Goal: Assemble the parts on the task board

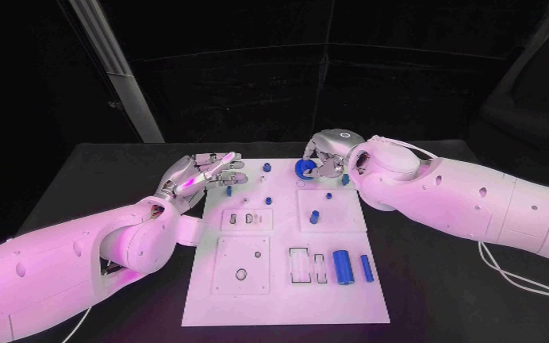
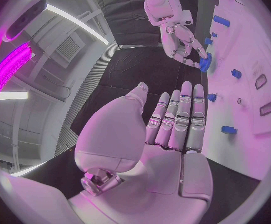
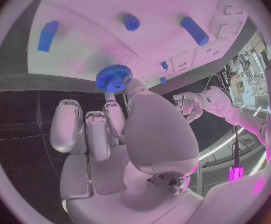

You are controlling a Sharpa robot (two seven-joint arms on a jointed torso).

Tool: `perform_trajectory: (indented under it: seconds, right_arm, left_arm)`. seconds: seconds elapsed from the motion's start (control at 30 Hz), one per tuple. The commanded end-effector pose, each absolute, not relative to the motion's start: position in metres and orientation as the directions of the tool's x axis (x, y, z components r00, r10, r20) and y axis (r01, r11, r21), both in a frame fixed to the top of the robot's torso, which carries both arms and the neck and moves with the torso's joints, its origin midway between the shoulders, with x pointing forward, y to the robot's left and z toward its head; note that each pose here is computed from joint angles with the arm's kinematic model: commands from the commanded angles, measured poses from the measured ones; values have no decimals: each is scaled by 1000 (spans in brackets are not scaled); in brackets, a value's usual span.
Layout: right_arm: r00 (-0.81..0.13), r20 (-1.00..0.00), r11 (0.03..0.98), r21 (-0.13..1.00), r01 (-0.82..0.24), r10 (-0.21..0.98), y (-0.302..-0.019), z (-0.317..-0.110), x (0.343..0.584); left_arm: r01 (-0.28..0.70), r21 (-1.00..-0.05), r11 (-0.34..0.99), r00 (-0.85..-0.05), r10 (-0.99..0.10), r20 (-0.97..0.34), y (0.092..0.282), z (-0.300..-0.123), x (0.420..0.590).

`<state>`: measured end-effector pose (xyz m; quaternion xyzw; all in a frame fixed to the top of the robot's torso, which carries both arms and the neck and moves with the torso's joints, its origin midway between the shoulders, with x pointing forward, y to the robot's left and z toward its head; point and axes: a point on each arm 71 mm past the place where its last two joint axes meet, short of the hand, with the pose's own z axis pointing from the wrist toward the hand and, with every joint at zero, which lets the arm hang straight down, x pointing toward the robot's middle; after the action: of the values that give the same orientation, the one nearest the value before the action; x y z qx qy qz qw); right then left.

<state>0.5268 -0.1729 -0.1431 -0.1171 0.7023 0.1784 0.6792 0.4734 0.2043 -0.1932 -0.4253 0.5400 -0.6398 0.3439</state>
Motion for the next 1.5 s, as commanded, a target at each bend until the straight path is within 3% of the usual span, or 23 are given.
perform_trajectory:
  seconds: [0.03,0.63,1.5]
  right_arm:
    - [21,-993,891,93,-445,114,-159,-135,523]
    - [-28,-996,854,88,-512,86,-99,-142,529]
    - [-87,-995,843,82,-532,42,-76,-156,534]
  left_arm:
    - [-5,-983,-182,-406,-898,168,206,-191,474]
    - [11,-984,-177,-394,-905,159,209,-188,477]
    - [10,-984,-180,-402,-901,161,205,-187,478]
